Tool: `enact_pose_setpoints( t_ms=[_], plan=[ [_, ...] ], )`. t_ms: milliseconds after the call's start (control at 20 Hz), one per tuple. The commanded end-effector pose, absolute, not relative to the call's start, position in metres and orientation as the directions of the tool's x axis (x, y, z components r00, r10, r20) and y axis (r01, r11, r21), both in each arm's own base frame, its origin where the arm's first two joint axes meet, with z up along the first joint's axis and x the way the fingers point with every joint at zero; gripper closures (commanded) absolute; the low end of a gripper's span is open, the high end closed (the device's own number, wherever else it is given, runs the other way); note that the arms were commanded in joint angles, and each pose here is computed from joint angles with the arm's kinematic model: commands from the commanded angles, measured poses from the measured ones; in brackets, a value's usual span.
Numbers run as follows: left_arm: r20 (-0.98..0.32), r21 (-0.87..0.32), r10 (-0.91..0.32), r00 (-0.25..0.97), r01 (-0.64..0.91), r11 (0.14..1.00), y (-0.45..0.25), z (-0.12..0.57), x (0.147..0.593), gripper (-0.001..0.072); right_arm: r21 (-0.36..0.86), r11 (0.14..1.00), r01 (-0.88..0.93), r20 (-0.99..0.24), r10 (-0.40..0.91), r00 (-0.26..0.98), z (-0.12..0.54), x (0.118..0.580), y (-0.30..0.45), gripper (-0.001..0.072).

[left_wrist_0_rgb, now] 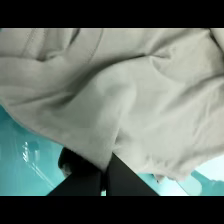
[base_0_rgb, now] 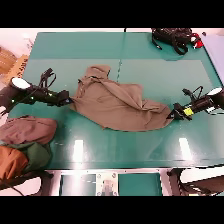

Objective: Fold the shirts.

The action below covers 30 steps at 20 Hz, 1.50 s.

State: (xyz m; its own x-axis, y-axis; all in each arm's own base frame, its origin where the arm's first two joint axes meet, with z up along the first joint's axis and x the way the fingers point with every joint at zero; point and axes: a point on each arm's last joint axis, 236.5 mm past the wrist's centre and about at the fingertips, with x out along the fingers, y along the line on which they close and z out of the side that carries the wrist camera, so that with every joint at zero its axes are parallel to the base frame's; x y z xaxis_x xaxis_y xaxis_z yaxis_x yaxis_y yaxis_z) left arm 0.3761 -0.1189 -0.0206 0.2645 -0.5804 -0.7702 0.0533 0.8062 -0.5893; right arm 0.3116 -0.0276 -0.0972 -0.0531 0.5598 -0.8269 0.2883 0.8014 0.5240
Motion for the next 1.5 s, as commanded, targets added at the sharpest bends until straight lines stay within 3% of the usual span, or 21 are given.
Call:
enact_pose_setpoints(
  t_ms=[0,100,200,300,400,500,600,700,800,950,1150,1300,1450],
  plan=[
    [-0.757,-0.611,-0.61,0.232,0.077,0.788,-0.126,-0.01,0.37,0.0685,0.576,0.786,0.224,-0.799,0.599,-0.049,-0.071,0.309,-0.016,0.0696],
    [-0.726,-0.628,-0.64,0.252,0.135,0.766,-0.133,0.02,0.377,0.0685,0.588,0.79,0.171,-0.805,0.593,0.032,-0.041,0.324,-0.015,0.0697],
    [-0.66,-0.635,-0.683,0.313,0.252,0.73,-0.143,0.089,0.389,0.0685,0.606,0.793,0.07,-0.785,0.582,0.21,0.022,0.357,-0.013,0.0697],
    [-0.552,-0.599,-0.726,0.41,0.41,0.688,-0.154,0.184,0.394,0.0685,0.622,0.779,-0.08,-0.681,0.589,0.436,0.124,0.389,-0.004,0.0696],
    [-0.41,-0.489,-0.748,0.521,0.566,0.663,-0.161,0.291,0.385,0.0685,0.571,0.791,-0.218,-0.51,0.55,0.661,0.244,0.402,0.004,0.0696],
    [-0.258,-0.332,-0.75,0.609,0.673,0.661,-0.165,0.392,0.356,0.0685,0.466,0.852,-0.237,-0.319,0.412,0.854,0.354,0.391,-0.008,0.0696],
    [-0.129,-0.203,-0.748,0.651,0.721,0.663,-0.167,0.467,0.316,0.0685,0.407,0.888,-0.213,-0.11,0.28,0.954,0.441,0.359,-0.016,0.0696],
    [-0.008,-0.099,-0.745,0.667,0.741,0.665,-0.169,0.522,0.271,0.0684,0.351,0.918,-0.183,0.045,0.178,0.983,0.496,0.317,-0.017,0.0696],
    [0.08,-0.066,-0.73,0.679,0.734,0.676,-0.168,0.549,0.241,0.0684,0.288,0.948,-0.137,0.167,0.092,0.982,0.532,0.277,-0.014,0.0696],
    [0.107,-0.043,-0.731,0.674,0.738,0.674,-0.17,0.558,0.213,0.0684,0.208,0.978,-0.026,0.257,-0.029,0.966,0.556,0.24,-0.018,0.0696],
    [0.048,-0.129,-0.713,0.699,0.712,0.69,-0.165,0.538,0.227,0.0684,0.233,0.972,0.002,0.196,-0.049,0.979,0.536,0.256,-0.033,0.0695],
    [-0.105,-0.288,-0.717,0.689,0.669,0.685,-0.163,0.47,0.281,0.0684,0.354,0.935,0.014,0.024,-0.024,0.999,0.465,0.307,-0.066,0.0696],
    [-0.246,-0.414,-0.699,0.672,0.579,0.702,-0.154,0.374,0.357,0.0684,0.43,0.902,-0.019,-0.226,0.128,0.966,0.339,0.38,-0.066,0.0695]
  ],
)
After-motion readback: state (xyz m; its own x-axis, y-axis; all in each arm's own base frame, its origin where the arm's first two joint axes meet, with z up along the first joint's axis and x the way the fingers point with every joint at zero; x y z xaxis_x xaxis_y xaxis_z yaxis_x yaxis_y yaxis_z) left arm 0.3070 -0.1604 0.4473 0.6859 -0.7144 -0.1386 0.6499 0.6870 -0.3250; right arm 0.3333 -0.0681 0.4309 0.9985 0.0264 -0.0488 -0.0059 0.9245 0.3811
